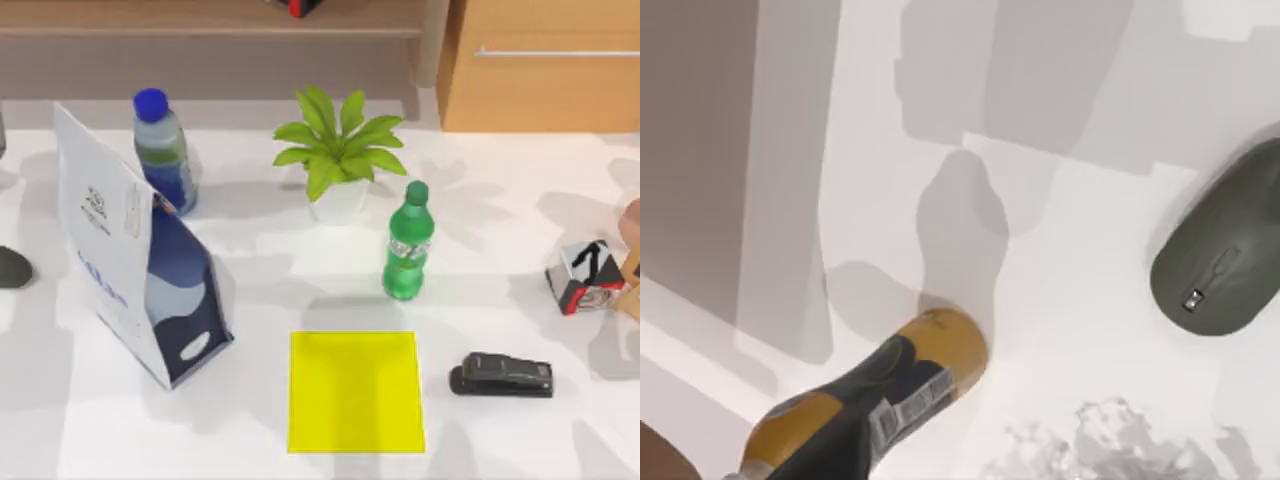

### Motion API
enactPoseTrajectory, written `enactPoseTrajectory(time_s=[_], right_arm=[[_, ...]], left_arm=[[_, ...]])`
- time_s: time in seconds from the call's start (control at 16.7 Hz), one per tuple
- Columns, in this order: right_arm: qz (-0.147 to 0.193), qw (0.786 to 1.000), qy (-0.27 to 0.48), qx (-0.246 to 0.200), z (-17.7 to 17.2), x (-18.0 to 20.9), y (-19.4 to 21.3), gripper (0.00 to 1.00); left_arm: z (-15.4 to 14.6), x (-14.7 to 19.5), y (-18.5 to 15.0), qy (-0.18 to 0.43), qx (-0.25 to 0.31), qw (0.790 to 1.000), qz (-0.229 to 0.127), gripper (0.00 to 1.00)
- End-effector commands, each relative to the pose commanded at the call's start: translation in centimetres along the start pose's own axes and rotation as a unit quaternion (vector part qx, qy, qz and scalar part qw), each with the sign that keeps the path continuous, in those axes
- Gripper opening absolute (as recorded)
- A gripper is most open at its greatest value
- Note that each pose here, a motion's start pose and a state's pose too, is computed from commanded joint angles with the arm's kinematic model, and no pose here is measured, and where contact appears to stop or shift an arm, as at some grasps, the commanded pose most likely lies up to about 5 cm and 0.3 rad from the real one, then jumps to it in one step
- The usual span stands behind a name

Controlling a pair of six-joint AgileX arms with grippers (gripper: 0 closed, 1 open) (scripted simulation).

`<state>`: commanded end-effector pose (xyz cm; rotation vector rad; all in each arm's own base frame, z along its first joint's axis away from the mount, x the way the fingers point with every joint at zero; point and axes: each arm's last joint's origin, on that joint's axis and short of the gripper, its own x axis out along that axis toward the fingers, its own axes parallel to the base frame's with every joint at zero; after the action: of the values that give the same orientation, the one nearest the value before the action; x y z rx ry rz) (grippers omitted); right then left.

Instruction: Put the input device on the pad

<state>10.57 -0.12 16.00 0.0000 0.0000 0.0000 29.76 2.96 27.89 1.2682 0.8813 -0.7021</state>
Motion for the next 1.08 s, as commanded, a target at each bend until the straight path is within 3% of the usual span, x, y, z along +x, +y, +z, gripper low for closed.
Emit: enactPoseTrajectory(time_s=[0.24,0.48,0.6,1.08], right_arm=[[0.0,1.0,0.0,0.0,0.0,0.0,0.0,1.0],[0.0,1.0,0.0,0.0,0.0,0.0,0.0,1.0],[0.0,1.0,0.0,0.0,0.0,0.0,0.0,1.0],[0.0,1.0,0.0,0.0,0.0,0.0,0.0,1.0]], left_arm=[[-0.9,6.7,3.6,-0.002,0.152,0.978,-0.146,1.0],[-1.9,11.0,4.3,-0.022,0.225,0.944,-0.241,1.0],[-2.1,11.8,4.3,-0.027,0.235,0.936,-0.26,1.0],[-2.1,13.1,3.7,-0.028,0.235,0.935,-0.264,1.0]])
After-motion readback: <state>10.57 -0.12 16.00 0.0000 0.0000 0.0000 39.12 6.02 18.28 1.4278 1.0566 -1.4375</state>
